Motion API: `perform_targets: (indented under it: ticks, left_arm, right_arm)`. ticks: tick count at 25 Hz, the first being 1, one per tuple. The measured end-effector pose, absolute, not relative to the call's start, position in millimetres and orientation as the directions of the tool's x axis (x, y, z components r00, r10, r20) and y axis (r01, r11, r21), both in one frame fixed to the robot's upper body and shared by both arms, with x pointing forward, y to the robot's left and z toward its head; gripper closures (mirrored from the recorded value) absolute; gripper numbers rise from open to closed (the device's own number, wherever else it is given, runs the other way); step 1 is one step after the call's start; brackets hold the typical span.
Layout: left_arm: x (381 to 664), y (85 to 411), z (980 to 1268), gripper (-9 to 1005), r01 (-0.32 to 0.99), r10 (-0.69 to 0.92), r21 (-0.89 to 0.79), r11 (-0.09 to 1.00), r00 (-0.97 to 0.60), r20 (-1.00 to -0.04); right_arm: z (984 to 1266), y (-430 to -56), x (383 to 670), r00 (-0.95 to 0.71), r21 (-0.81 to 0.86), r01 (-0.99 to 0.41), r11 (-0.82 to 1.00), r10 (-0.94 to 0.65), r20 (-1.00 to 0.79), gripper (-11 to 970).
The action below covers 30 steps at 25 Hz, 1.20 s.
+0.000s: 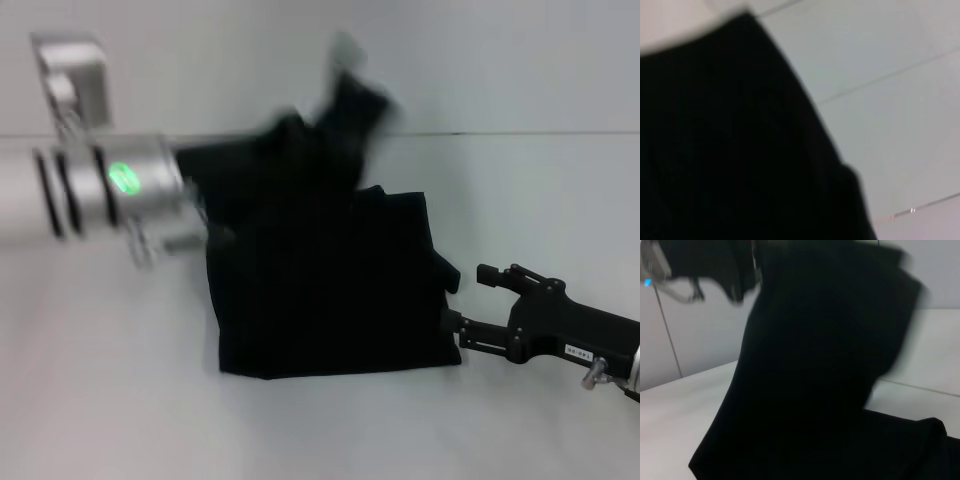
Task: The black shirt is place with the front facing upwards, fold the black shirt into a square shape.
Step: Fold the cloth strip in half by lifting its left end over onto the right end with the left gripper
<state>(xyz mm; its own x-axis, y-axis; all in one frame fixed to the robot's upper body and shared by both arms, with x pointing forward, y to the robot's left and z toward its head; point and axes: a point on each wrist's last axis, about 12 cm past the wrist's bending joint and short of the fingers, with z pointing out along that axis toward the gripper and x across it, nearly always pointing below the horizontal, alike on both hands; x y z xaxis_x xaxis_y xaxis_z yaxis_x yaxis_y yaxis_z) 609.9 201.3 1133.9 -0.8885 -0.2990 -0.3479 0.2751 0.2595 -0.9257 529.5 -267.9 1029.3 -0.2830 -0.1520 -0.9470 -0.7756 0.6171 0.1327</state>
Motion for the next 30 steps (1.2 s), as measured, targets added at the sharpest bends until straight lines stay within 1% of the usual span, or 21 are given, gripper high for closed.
perform_targets:
  ticks: [5,7,8,13,18,22,26,30]
  left_arm:
    - [578,175,1074,948,0.166,-0.324,-0.947,0.274,-0.911,-0.254]
    - [567,166,1057,947,0.143,-0.327,-0.949,0.282,-0.915,-0.235]
    - [564,163,1054,947,0.142,-0.329,-0.948,0.283,-0.915,-0.235]
    - [563,157,1054,946,0.171,-0.329,-0.949,0.266,-0.909,-0.255]
    - [564,158,1058,945,0.186,-0.323,-0.949,0.254,-0.909,-0.265]
    - [564,158,1059,944,0.191,-0.318,-0.949,0.252,-0.91,-0.267]
    - [564,157,1058,943,0.199,-0.309,-0.946,0.257,-0.91,-0.276]
    - [563,156,1056,942,0.204,-0.301,-0.939,0.277,-0.91,-0.286]
  right_arm:
    - [1028,-267,529,-0.287,0.134,-0.776,0.617,-0.155,-0.945,34]
    - [1028,-267,529,-0.29,0.137,-0.775,0.618,-0.154,-0.945,34]
    - [1027,-266,529,-0.291,0.138,-0.773,0.619,-0.154,-0.944,34]
    - [1027,-260,540,-0.298,0.125,-0.758,0.641,-0.169,-0.939,34]
    - [1030,-247,567,-0.31,0.088,-0.72,0.688,-0.206,-0.928,34]
    - [1040,-236,593,-0.309,0.06,-0.672,0.738,-0.206,-0.929,34]
    - [1056,-224,620,-0.287,0.02,-0.637,0.771,-0.212,-0.934,35]
    - [1068,-215,637,-0.268,-0.006,-0.615,0.788,-0.216,-0.939,35]
